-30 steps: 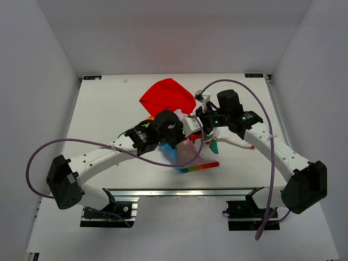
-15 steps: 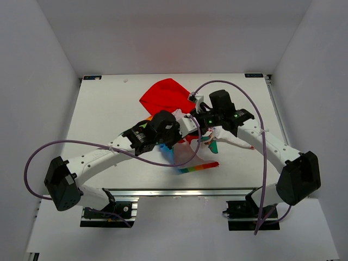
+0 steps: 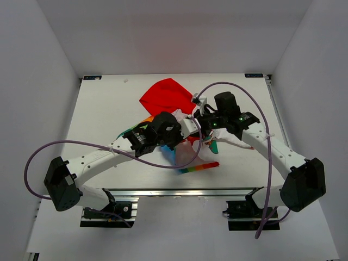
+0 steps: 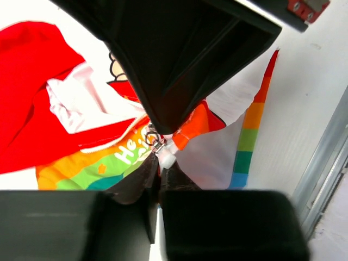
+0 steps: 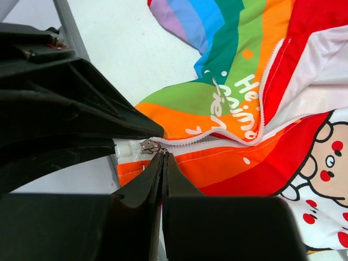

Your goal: Zip up the jacket

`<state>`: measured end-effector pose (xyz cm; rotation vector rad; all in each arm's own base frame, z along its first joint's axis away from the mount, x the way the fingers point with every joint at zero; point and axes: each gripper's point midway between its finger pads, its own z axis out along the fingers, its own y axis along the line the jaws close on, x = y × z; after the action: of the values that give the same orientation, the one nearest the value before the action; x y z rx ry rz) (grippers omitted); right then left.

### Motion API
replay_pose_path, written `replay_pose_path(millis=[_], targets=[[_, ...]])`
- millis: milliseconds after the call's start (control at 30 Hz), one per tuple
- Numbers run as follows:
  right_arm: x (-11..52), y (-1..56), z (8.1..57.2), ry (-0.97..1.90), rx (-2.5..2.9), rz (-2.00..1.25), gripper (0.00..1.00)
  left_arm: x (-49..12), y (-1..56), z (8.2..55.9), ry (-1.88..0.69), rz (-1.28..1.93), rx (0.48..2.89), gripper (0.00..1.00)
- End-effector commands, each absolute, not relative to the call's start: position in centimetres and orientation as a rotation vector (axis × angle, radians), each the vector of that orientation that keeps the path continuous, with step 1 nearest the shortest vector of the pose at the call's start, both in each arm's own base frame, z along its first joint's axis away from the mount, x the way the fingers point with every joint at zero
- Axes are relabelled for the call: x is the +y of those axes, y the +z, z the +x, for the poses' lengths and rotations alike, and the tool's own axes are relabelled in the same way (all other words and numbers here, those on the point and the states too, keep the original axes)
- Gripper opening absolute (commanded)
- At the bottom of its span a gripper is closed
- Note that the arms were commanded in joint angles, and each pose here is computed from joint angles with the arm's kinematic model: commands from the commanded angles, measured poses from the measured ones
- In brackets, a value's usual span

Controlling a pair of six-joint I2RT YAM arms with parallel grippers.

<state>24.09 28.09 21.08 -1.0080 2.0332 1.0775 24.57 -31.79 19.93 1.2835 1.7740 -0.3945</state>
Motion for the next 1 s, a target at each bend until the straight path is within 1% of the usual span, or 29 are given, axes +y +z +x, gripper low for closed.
replay_pose_path(millis=[0, 33, 67, 133, 200, 300, 333, 367, 467, 500, 533, 567, 667, 800, 967], targets=[[28.2, 22.8, 23.2, 1.132, 1.908, -1.08, 0.0, -32.7, 23.7, 24.4, -0.453, 1.231, 1.687, 0.2], [28.2, 22.9, 23.1, 1.141, 1.901, -1.086, 0.0, -32.7, 23.8, 24.3, -0.454, 1.234, 1.681, 0.22], [28.4, 23.2, 22.6, 1.171, 1.882, -1.103, 0.0, -32.7, 23.8, 24.4, -0.454, 1.231, 1.68, 0.3], [28.5, 23.3, 22.2, 1.194, 1.866, -1.12, 0.0, -32.8, 24.0, 24.4, -0.454, 1.229, 1.675, 0.33], [28.6, 23.5, 21.6, 1.229, 1.845, -1.142, 0.0, -32.8, 24.1, 24.4, -0.455, 1.228, 1.672, 0.39], [28.7, 23.8, 21.5, 1.241, 1.832, -1.145, 0.0, -32.7, 24.0, 24.5, -0.444, 1.227, 1.677, 0.4], [28.7, 23.8, 21.5, 1.24, 1.833, -1.142, 0.0, -32.7, 24.0, 24.6, -0.443, 1.226, 1.678, 0.32], [28.7, 23.9, 21.5, 1.238, 1.83, -1.14, 0.0, -32.6, 24.0, 24.6, -0.439, 1.226, 1.681, 0.29], [28.7, 23.9, 21.9, 1.222, 1.839, -1.128, 0.0, -32.3, 24.0, 24.6, -0.426, 1.221, 1.697, 0.26], [28.6, 23.7, 22.2, 1.202, 1.856, -1.115, 0.0, -32.2, 23.9, 24.6, -0.423, 1.221, 1.7, 0.23], [28.5, 23.7, 22.3, 1.197, 1.862, -1.11, 0.0, -32.1, 23.9, 24.5, -0.424, 1.222, 1.703, 0.17], [28.5, 23.6, 22.4, 1.192, 1.868, -1.105, 0.0, -32.0, 23.9, 24.4, -0.423, 1.227, 1.706, 0.0], [28.4, 23.4, 23.2, 1.153, 1.901, -1.071, 0.0, -32.1, 24.1, 23.9, -0.451, 1.235, 1.7, 0.0], [27.3, 21.4, 26.3, 0.956, 2.024, -0.946, 0.0, -32.1, 24.9, 23.4, -0.483, 1.238, 1.674, 0.0], [27.3, 18.7, 27.5, 0.915, 2.117, -0.925, 0.0, -31.8, 25.9, 22.9, -0.501, 1.222, 1.642, 0.0]])
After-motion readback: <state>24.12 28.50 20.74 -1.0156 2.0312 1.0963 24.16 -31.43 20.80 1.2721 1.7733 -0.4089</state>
